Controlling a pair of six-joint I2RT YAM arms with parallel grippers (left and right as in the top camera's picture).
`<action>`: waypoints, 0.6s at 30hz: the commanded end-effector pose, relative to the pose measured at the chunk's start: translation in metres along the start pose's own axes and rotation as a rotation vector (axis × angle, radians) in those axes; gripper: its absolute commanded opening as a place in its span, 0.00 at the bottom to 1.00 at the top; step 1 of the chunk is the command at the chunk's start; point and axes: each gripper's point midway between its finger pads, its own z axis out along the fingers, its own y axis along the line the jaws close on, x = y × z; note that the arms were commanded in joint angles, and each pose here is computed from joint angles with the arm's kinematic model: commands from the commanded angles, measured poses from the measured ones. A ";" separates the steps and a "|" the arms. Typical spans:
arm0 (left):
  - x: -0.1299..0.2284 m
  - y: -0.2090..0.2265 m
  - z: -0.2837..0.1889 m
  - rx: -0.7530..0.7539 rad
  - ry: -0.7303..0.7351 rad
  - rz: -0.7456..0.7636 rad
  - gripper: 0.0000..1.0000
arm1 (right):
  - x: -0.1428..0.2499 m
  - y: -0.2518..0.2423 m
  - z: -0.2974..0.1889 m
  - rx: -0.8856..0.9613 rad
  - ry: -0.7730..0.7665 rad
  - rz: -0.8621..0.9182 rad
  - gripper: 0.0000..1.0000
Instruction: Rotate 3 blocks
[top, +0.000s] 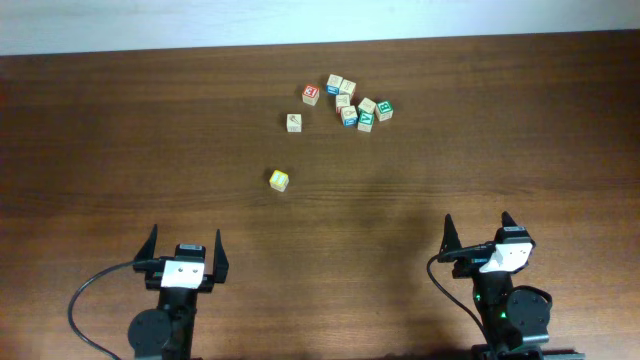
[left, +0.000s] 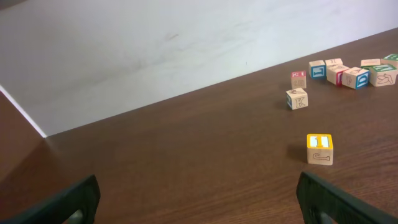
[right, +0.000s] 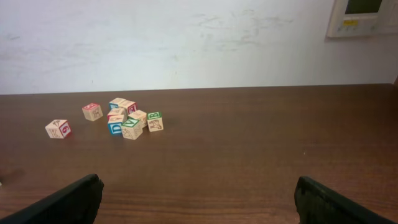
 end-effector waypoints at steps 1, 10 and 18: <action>0.002 0.003 0.000 -0.015 0.006 0.015 0.99 | 0.001 -0.001 0.000 0.003 -0.006 0.004 0.98; -0.020 0.006 -0.001 -0.023 -0.087 -0.012 0.99 | -0.001 -0.001 0.000 0.003 -0.015 -0.028 0.98; -0.033 0.010 -0.003 -0.030 -0.110 -0.012 0.99 | -0.020 0.001 -0.003 -0.001 -0.054 -0.048 0.98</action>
